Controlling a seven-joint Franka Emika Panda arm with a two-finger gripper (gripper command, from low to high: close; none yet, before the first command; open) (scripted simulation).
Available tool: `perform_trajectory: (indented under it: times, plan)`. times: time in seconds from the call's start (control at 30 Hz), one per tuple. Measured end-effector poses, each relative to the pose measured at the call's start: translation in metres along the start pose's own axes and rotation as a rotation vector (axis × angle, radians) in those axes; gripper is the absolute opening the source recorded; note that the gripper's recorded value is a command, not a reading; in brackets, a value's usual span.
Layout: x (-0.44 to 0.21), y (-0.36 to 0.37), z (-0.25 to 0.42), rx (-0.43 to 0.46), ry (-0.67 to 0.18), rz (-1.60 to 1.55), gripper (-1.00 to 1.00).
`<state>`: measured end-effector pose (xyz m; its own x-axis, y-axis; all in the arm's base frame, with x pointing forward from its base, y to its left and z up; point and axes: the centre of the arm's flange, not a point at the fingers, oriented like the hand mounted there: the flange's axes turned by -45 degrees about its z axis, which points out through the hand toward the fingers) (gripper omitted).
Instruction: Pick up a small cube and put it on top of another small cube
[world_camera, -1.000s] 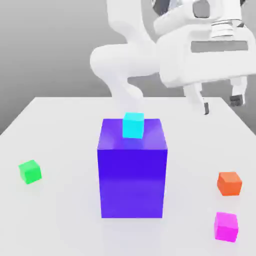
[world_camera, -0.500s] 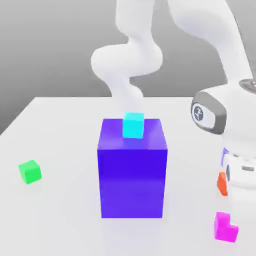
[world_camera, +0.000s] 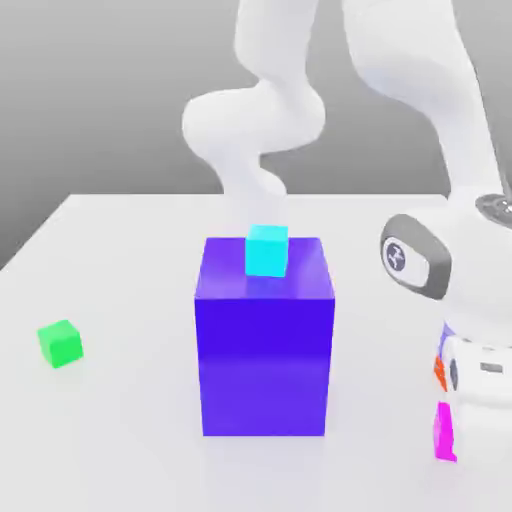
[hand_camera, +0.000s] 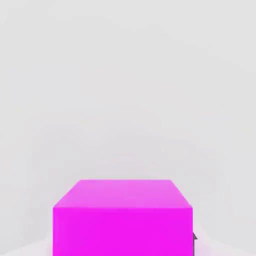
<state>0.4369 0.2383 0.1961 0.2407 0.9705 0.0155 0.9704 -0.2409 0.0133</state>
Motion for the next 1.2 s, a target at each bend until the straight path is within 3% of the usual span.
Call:
perform_trajectory:
  times: [0.27, 0.5, 0.77, 1.0, 1.2]
  plan:
    - [-0.156, 0.094, -0.065, -0.121, -0.019, -0.017, -1.0]
    - [-0.388, 0.105, -0.107, -0.164, -0.108, 0.02, -1.0]
    - [-0.503, 0.04, -0.108, -0.1, -0.136, -0.156, -1.0]
    - [-0.592, -0.051, -0.089, -0.045, -0.093, -0.258, -1.0]
    - [-0.596, -0.085, -0.059, 0.009, -0.011, -0.351, -1.0]
